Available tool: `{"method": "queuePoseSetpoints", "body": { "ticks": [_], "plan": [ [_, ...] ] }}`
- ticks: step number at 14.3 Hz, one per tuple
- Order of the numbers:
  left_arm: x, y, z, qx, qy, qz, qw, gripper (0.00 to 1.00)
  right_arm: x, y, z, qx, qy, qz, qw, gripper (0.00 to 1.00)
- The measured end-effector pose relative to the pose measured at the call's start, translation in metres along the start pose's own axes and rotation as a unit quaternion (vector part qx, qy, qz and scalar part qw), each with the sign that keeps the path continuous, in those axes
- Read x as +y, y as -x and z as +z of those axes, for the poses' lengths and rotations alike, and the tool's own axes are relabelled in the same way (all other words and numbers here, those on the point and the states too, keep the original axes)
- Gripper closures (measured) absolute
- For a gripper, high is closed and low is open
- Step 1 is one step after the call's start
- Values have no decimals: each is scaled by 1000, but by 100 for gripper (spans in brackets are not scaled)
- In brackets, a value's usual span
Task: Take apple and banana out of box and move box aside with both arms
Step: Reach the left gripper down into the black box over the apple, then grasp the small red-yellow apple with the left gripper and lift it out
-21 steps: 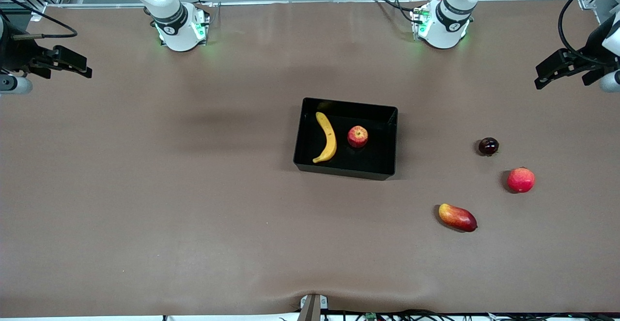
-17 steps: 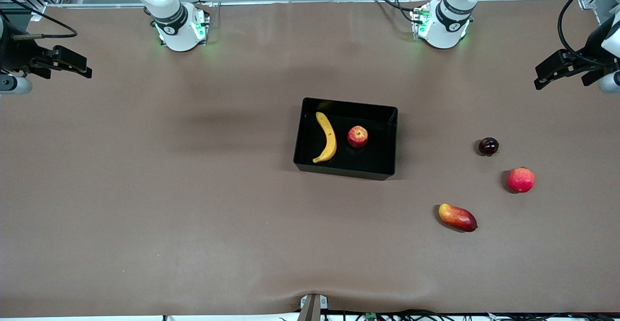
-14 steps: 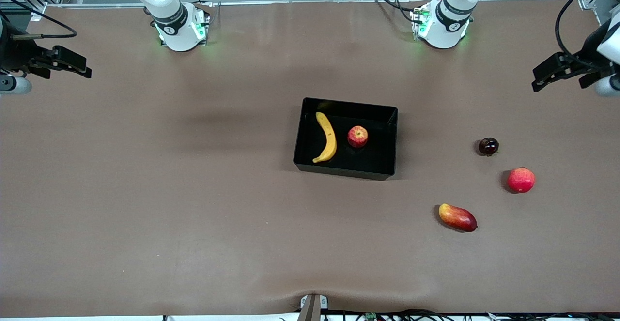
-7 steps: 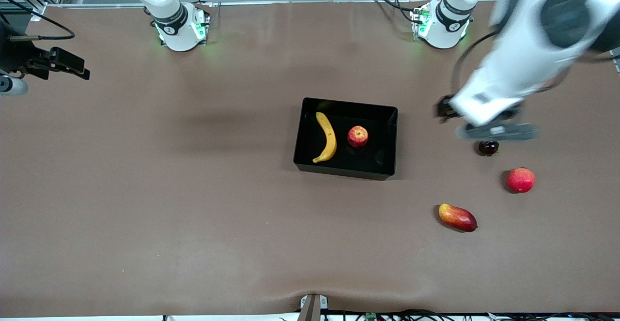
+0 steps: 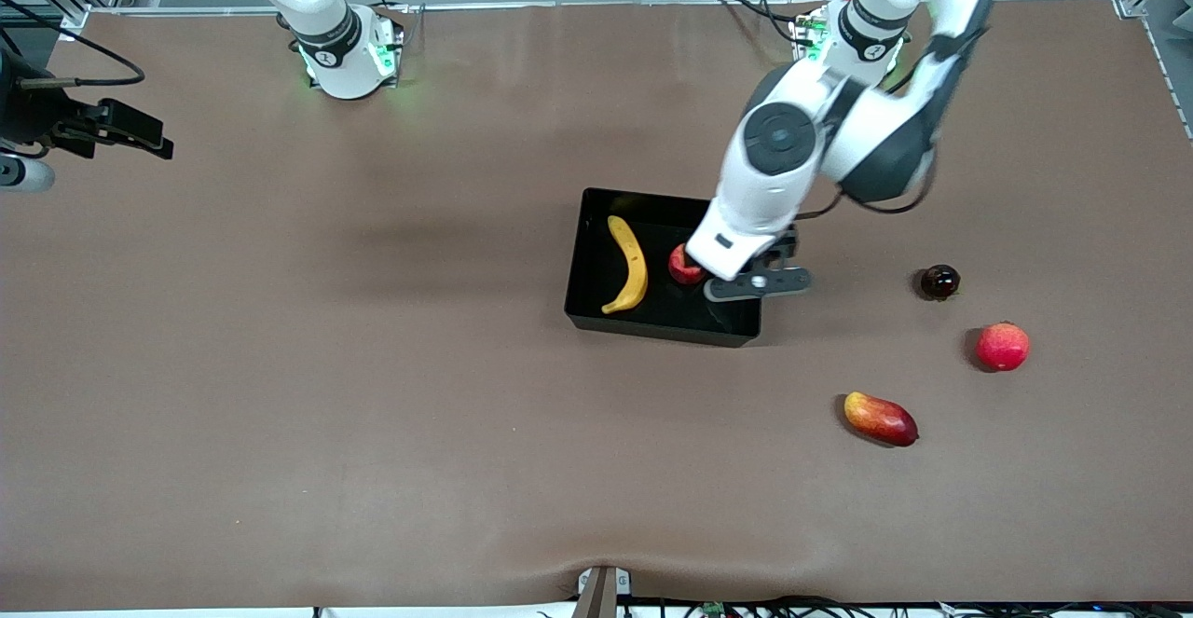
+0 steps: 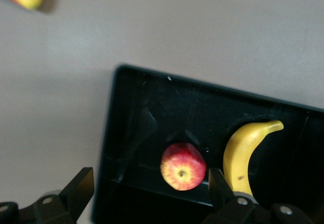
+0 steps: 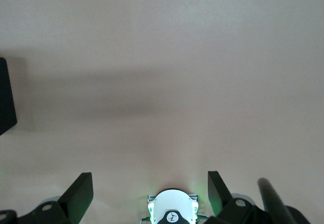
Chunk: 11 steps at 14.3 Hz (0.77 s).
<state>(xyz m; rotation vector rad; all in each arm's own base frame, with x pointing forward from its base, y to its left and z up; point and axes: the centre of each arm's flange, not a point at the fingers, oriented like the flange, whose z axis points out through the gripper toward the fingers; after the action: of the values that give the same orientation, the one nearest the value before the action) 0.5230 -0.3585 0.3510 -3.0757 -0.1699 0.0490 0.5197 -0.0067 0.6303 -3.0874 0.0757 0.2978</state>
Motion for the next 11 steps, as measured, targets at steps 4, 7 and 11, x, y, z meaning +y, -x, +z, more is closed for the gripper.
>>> {"method": "queuePoseSetpoints", "body": {
  "ticks": [4,7,11],
  "plan": [
    [18,27,44,-12,-10,-16,1000,0,5,0,-1,1,-1,5,1000,0],
    [23,37,75,-19,-13,-25,999,0,6,0,-3,3,-1,5,1000,0],
    [23,51,118,-22,-8,-23,999,0,6,0,-4,4,-1,5,1000,0]
  ]
}}
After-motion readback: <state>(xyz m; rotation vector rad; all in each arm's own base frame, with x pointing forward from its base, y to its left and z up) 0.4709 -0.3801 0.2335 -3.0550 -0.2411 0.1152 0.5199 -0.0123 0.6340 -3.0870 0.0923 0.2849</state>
